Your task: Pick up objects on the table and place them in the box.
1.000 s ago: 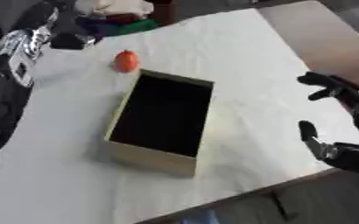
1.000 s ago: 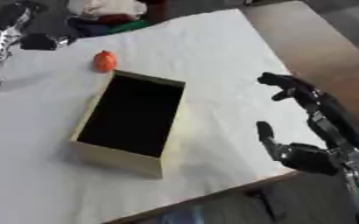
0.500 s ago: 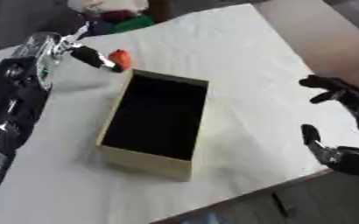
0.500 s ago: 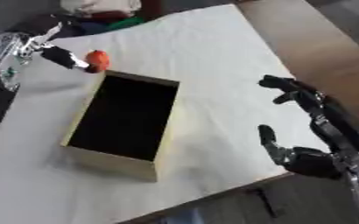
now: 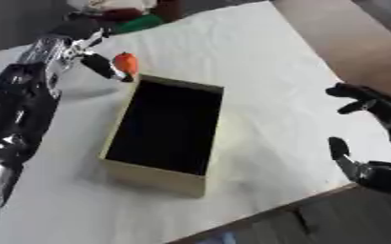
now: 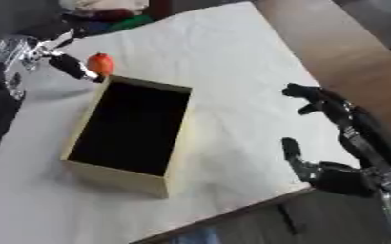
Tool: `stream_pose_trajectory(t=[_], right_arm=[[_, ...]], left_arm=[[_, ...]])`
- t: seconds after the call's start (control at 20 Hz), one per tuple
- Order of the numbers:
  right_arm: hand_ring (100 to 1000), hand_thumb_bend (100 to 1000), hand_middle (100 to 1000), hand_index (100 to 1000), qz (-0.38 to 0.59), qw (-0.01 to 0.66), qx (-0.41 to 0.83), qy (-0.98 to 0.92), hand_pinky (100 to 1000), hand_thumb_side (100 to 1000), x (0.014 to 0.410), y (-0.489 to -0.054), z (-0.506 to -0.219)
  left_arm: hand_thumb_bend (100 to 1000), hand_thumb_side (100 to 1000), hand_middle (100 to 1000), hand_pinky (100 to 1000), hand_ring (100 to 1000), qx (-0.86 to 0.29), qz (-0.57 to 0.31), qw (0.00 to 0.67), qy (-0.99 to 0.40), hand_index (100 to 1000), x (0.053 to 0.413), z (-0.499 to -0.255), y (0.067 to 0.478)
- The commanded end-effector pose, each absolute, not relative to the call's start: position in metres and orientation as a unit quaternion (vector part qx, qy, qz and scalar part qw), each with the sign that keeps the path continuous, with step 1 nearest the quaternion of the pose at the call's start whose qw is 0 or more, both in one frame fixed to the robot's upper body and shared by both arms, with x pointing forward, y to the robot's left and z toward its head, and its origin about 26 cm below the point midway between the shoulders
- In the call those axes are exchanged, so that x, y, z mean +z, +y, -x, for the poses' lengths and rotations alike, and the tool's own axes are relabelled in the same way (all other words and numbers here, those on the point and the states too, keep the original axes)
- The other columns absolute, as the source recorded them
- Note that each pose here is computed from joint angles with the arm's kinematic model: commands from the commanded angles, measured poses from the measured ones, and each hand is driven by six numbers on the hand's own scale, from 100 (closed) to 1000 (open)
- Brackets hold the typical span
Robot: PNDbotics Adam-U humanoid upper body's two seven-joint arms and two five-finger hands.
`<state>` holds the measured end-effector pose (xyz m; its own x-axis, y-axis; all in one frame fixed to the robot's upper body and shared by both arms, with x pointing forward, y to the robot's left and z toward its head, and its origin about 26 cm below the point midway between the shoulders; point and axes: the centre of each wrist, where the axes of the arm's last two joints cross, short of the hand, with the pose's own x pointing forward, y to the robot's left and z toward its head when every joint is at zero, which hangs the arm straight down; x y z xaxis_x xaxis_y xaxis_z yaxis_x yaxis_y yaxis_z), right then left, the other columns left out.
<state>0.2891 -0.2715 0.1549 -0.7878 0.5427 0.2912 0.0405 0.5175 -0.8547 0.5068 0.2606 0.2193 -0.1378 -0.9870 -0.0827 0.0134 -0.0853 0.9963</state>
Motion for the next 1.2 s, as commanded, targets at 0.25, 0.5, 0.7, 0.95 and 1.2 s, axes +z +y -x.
stream_pose_trajectory(t=[0.25, 0.5, 0.7, 0.95, 1.2], right_arm=[[897, 100, 860, 1000, 0.176, 0.253, 0.459, -0.833, 704, 345, 0.1661, -0.2688, -0.2882], [897, 100, 859, 1000, 0.174, 0.248, 0.456, -0.837, 701, 351, 0.1683, -0.2664, -0.2893], [897, 100, 859, 1000, 0.172, 0.247, 0.454, -0.839, 699, 354, 0.1692, -0.2647, -0.2901], [897, 100, 859, 1000, 0.172, 0.244, 0.452, -0.841, 697, 359, 0.1710, -0.2636, -0.2907], [897, 100, 859, 1000, 0.171, 0.242, 0.450, -0.842, 696, 361, 0.1719, -0.2625, -0.2912]], left_arm=[[654, 547, 768, 791, 777, -0.509, -0.524, 0.440, -0.523, 904, 0.2327, -0.5076, 0.2597], [648, 557, 771, 791, 779, -0.473, -0.545, 0.448, -0.527, 904, 0.2336, -0.5081, 0.2637], [647, 558, 769, 790, 778, -0.462, -0.550, 0.454, -0.528, 902, 0.2339, -0.5084, 0.2667], [616, 544, 759, 774, 761, -0.462, -0.548, 0.462, -0.522, 895, 0.2317, -0.5088, 0.2682], [528, 530, 735, 749, 737, -0.452, -0.560, 0.458, -0.523, 870, 0.2316, -0.5085, 0.2680]])
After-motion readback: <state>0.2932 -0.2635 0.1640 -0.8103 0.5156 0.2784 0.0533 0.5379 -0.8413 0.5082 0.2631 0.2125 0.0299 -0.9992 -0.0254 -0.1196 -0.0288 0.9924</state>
